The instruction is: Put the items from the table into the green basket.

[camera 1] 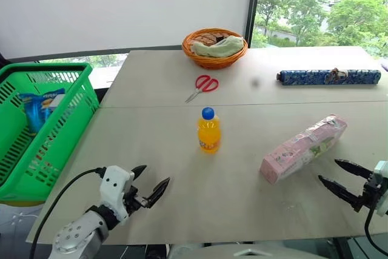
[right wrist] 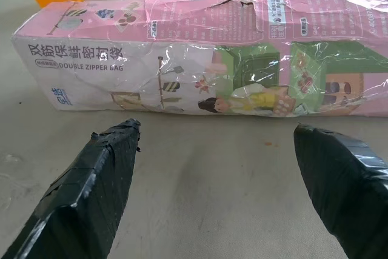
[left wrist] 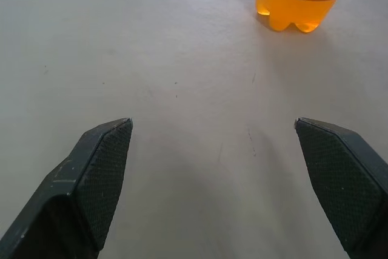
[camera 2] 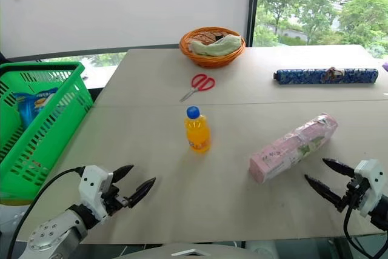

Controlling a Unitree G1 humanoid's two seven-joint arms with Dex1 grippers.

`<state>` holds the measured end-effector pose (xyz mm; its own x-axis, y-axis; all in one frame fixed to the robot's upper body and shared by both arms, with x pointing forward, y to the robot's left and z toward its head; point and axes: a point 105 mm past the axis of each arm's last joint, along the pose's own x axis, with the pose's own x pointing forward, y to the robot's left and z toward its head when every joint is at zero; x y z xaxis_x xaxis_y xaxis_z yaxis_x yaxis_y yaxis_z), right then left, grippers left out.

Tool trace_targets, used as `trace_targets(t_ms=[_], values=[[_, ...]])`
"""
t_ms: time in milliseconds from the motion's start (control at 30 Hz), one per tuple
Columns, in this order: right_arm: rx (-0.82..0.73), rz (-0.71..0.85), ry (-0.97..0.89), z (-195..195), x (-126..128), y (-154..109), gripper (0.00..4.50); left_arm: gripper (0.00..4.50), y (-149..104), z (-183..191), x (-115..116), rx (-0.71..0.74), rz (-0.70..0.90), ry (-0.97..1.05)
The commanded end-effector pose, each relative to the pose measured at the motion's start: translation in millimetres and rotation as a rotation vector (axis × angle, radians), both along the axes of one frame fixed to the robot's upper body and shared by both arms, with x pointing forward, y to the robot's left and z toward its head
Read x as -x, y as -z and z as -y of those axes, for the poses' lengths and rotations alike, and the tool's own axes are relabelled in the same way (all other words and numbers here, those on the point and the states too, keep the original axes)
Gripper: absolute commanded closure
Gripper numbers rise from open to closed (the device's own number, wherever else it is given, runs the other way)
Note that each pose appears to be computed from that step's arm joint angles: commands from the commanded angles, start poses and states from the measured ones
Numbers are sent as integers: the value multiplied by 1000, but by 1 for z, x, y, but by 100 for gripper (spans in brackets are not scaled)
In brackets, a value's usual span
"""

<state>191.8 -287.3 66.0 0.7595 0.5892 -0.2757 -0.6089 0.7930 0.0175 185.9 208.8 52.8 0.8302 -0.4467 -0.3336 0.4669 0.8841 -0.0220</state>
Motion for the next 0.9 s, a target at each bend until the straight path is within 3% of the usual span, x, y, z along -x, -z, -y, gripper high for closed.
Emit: trace_targets(t_ms=[33,400,567,900], values=[[35,53,12,7,1,-14,16,1,-7,-2,-4,-13,33,23],[37,55,40,12,5,-11,16,1,-11,-6,-10,-17,43,52],[37,71,44,11,3,-14,16,1,-23,1,-14,71,86,86],[-41,131,-123,-12,-2,-69,16,1,-43,21,-43,85,166,207]])
